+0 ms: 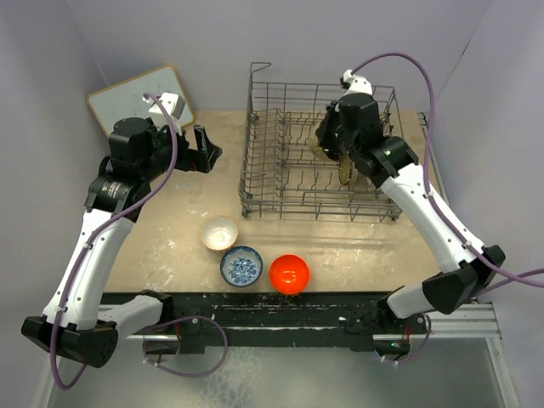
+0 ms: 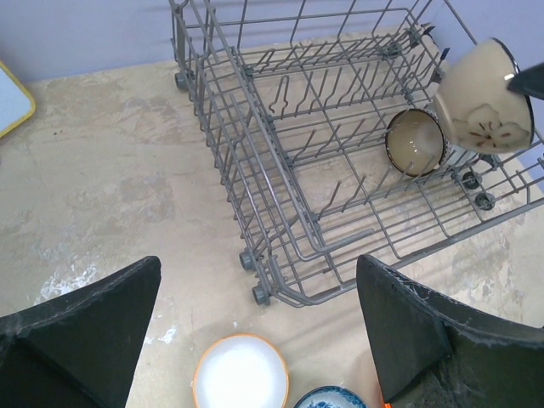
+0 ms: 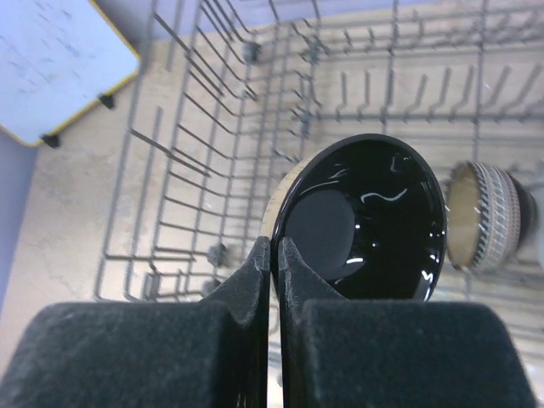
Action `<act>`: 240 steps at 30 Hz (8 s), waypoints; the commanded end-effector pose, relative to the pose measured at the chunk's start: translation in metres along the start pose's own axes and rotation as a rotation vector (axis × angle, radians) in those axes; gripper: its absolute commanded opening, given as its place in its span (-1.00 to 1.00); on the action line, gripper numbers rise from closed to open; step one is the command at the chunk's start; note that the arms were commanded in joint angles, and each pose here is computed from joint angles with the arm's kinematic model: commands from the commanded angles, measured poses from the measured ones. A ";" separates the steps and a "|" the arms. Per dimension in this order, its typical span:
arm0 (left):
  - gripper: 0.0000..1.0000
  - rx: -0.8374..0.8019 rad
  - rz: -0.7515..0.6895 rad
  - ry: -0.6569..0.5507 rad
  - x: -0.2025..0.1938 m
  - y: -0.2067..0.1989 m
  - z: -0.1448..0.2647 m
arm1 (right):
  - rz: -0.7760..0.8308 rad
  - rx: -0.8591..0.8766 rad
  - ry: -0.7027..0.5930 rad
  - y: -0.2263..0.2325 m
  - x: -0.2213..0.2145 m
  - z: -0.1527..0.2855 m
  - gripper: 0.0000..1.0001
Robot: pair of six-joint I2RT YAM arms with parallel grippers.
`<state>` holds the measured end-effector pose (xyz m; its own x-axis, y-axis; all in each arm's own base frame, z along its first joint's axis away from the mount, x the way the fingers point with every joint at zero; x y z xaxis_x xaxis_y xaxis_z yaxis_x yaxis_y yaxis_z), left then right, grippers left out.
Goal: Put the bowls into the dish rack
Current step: Pick up the bowl from the dish rack, then place the bowl at the center of the board, then pick up the bowl from the center of the board, then turn the bowl upside down on the dish rack.
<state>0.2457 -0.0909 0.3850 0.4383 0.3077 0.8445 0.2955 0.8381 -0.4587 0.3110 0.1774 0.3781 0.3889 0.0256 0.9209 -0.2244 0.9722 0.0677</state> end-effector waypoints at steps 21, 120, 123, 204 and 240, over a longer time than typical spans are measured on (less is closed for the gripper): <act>0.98 -0.079 0.040 -0.043 0.017 -0.016 0.006 | 0.181 0.518 -0.045 -0.005 -0.034 0.180 -1.00; 0.98 -0.109 0.027 0.003 -0.017 -0.007 0.021 | -0.380 -0.375 0.623 -0.037 -0.291 0.078 0.02; 0.98 -0.108 0.024 0.003 -0.018 -0.006 0.021 | -0.391 -0.380 0.610 -0.038 -0.293 0.076 -0.10; 0.98 -0.196 0.039 0.064 -0.034 -0.007 0.013 | 0.806 -1.365 0.098 -0.184 0.046 -0.150 -1.00; 0.98 -0.195 0.033 0.111 -0.051 0.001 -0.007 | 0.978 -1.376 0.328 -0.217 -0.018 -0.203 -1.00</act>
<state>0.2276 -0.1071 0.3344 0.5821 0.2821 0.7626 0.3885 0.7274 -0.5657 0.5372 0.0183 0.2317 0.7833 0.5967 0.1741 0.1898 0.0371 -0.9811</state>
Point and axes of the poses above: each gripper's point midway between its finger pads, its own z axis back along the fingers, its own y axis along the line the jaws close on, x = y × z, the point moved 9 cm from there along z, back along the fingers, and after that the axes turned 15 degrees about z, right-handed, at the moved point
